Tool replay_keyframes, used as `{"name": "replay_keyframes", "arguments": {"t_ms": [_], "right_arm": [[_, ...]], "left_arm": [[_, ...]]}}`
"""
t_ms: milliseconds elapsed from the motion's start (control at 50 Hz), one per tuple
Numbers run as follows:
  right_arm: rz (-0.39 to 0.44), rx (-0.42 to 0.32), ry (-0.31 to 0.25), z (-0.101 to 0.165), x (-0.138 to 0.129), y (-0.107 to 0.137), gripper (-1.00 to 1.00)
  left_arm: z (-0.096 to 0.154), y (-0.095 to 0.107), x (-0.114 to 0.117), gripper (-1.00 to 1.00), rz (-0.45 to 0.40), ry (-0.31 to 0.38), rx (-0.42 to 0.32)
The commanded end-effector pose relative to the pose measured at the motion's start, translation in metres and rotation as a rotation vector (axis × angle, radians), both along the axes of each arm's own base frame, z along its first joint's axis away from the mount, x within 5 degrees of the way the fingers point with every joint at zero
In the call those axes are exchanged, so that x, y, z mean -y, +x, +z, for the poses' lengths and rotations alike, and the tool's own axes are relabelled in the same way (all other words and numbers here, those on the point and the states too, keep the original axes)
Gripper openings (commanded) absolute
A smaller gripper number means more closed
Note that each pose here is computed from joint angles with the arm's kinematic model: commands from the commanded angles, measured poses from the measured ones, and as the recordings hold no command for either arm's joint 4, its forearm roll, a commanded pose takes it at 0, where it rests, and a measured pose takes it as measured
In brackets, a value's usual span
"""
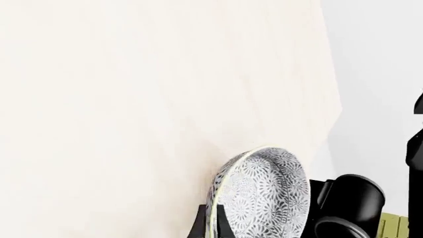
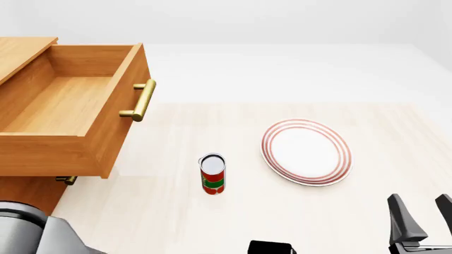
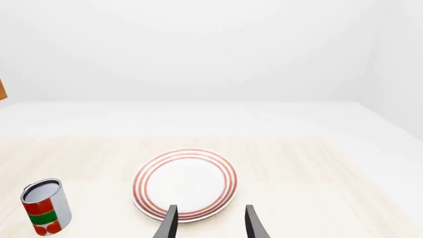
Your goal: Put the bowl in the top drawer of the cabinet.
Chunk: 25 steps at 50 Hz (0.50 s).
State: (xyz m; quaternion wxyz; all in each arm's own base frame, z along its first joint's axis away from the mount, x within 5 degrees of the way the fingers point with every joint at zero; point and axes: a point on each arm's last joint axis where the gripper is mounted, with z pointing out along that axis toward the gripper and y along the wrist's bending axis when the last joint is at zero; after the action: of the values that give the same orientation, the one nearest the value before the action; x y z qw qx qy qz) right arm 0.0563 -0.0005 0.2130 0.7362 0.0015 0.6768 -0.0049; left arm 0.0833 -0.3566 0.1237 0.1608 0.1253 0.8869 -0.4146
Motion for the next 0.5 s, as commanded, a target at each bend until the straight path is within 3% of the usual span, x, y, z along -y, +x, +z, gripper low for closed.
{"name": "replay_keyframes", "arguments": {"t_ms": [20, 380, 500], "right_arm": [[0.002, 0.001, 0.001, 0.000, 0.000, 0.000, 1.00], [0.002, 0.000, 0.001, 0.000, 0.000, 0.000, 1.00], [0.002, 0.000, 0.001, 0.000, 0.000, 0.000, 1.00]], "left_arm": [[-0.001, 0.018, 0.002, -1.00, 0.035, 0.023, 0.009], [0.015, 0.043, 0.007, -1.00, 0.038, 0.063, 0.071], [0.039, 0.062, 0.008, -1.00, 0.022, 0.069, 0.150]]}}
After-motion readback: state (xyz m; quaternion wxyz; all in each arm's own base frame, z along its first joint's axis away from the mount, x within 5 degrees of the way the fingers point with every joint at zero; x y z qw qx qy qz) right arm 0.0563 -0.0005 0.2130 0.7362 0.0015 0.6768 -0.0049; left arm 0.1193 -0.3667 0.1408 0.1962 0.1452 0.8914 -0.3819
